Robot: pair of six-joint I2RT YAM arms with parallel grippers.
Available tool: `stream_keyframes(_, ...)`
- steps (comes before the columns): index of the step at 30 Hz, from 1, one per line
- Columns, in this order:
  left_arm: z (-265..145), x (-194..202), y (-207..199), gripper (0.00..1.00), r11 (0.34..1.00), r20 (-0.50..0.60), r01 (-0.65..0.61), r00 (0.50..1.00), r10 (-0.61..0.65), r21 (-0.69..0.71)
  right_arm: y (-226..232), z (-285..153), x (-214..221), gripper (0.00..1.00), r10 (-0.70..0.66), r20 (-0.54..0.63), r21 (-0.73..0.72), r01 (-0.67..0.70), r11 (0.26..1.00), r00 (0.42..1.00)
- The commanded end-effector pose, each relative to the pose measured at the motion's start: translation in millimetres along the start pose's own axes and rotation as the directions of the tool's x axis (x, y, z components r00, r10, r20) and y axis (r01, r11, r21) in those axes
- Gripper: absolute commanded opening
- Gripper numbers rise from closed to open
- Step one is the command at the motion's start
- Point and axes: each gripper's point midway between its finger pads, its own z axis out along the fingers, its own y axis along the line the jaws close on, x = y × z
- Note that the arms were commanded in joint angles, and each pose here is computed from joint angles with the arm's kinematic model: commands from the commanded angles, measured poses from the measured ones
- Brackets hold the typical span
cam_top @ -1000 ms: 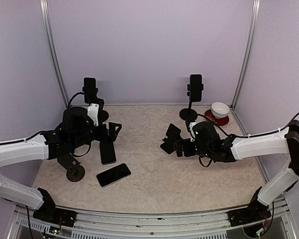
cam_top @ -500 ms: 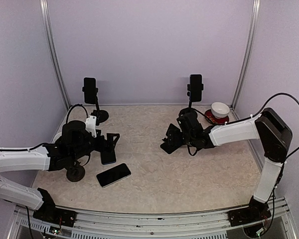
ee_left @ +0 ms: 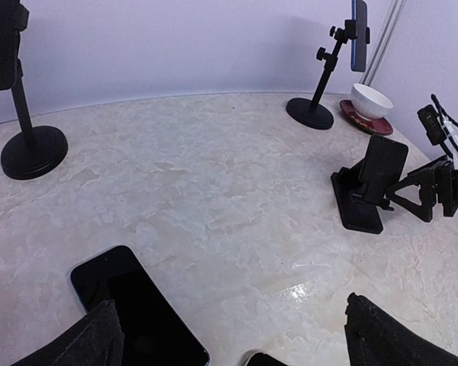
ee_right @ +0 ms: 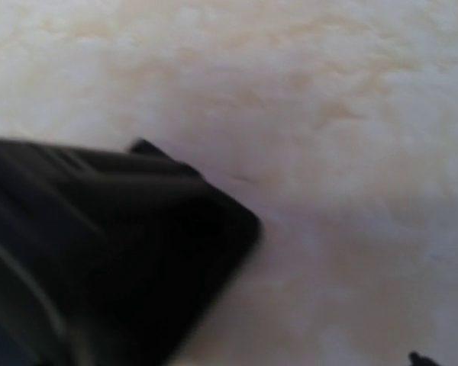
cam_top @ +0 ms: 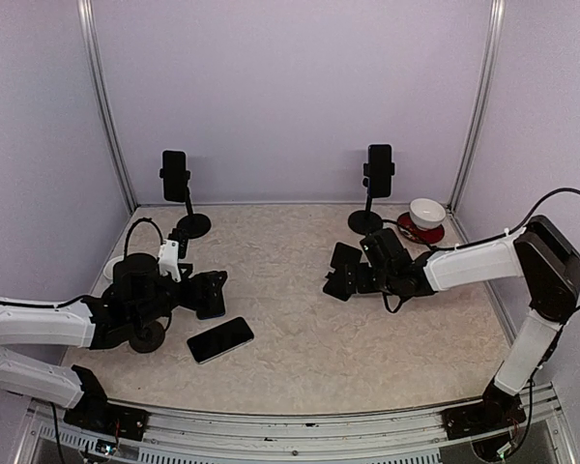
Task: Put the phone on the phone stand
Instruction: Adjust the phone stand at the center of the board, then pick up the phone stand at the center of the board.
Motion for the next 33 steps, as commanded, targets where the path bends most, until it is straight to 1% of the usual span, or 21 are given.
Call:
stream_keyframes(1, -2, -13, -10, 0.99, 0.999, 0.056, 0.007, 0.998, -0.01, 0.047, -28, -11, -11, 1.0, -0.011, 0.016, 0.082, 0.009, 0.997, 1.0)
stream_keyframes(6, -5, -12, -12, 0.99, 0.998, 0.067, 0.007, 0.998, -0.011, 0.069, -51, -17, -20, 1.0, -0.001, 0.026, 0.126, -0.002, 0.992, 1.0)
stream_keyframes(8, -5, -11, -14, 0.99, 0.997, 0.067, 0.006, 0.998, -0.011, 0.081, -51, -21, -27, 1.0, -0.01, 0.045, 0.125, 0.004, 0.992, 0.999)
stream_keyframes(17, -1, -6, -17, 0.99, 0.995, 0.06, -0.009, 0.998, 0.003, 0.099, 2, -35, -62, 1.0, 0.051, 0.106, -0.049, -0.046, 0.998, 0.993)
stream_keyframes(22, 3, -2, -21, 0.99, 0.993, 0.043, -0.01, 0.999, 0.005, 0.114, 25, -37, -71, 1.0, 0.074, 0.112, -0.084, -0.065, 0.994, 0.991)
stream_keyframes(24, 4, -1, -20, 0.99, 0.994, 0.04, -0.01, 0.999, 0.006, 0.111, 28, -34, -73, 1.0, 0.083, 0.102, -0.073, -0.076, 0.994, 0.991)
stream_keyframes(29, 3, -2, -19, 0.99, 0.994, 0.044, -0.012, 0.999, 0.007, 0.108, 26, -15, -71, 1.0, 0.106, 0.066, 0.029, -0.109, 0.994, 0.992)
stream_keyframes(33, 2, -2, -18, 0.99, 0.995, 0.048, -0.014, 0.999, 0.009, 0.102, 26, -4, -69, 1.0, 0.111, 0.046, 0.075, -0.114, 0.991, 0.993)
